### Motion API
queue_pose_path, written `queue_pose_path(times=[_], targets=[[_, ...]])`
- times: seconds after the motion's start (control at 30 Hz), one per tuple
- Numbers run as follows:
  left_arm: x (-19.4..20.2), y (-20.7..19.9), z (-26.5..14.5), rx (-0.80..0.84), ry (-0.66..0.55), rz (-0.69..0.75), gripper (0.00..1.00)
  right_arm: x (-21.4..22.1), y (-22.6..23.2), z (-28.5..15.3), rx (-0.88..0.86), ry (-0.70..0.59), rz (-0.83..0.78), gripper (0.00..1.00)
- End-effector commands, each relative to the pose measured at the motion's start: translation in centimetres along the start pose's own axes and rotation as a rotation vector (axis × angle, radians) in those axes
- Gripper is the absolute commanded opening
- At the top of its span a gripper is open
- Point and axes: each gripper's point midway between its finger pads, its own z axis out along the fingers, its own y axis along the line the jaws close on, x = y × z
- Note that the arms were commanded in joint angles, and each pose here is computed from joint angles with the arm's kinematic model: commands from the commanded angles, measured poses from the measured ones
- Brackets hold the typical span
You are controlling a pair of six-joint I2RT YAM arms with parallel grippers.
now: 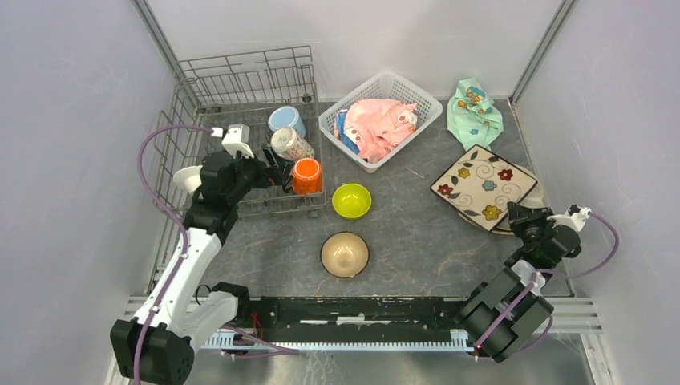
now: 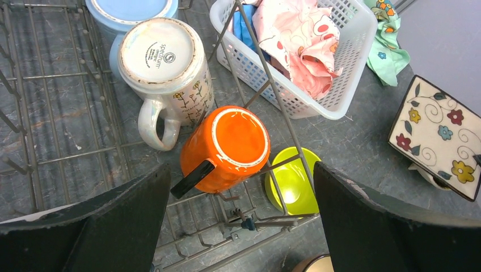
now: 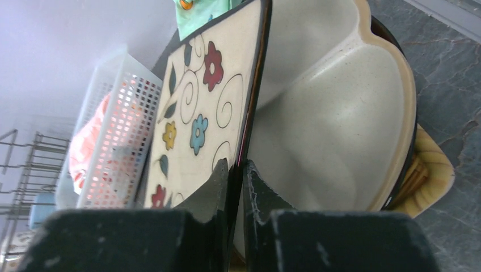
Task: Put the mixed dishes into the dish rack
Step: Pick up the plate from the corner of the board.
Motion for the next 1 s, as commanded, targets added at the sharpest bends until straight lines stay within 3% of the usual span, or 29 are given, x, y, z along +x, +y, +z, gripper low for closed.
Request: queue_pose_path(times=[0.0,0.07,0.47,0.97], targets=[[-1.2,-0.4,-0.1,0.011,-0.047,0.008,1.0,-1.7,2.4,-0.1,-0.098,-0.05,-0.044,0.04],[-1.2,-0.5,-0.2,0.012,-0.047,0.009,1.0,-2.1,2.7,-0.1,-0.105,-0.056,-0.042,0.0],[-1.5,-0.4,-0.4,0.003,-0.06,0.016,1.0,-4.9,5.8,-0.3,-0.208,-0.125,0.169,0.0],[-2.0,0.1,-0.8,-0.027,-0.081,0.032,1.0,-6.6,7.7,-0.3,-0.277,-0.128,0.317,0.0]])
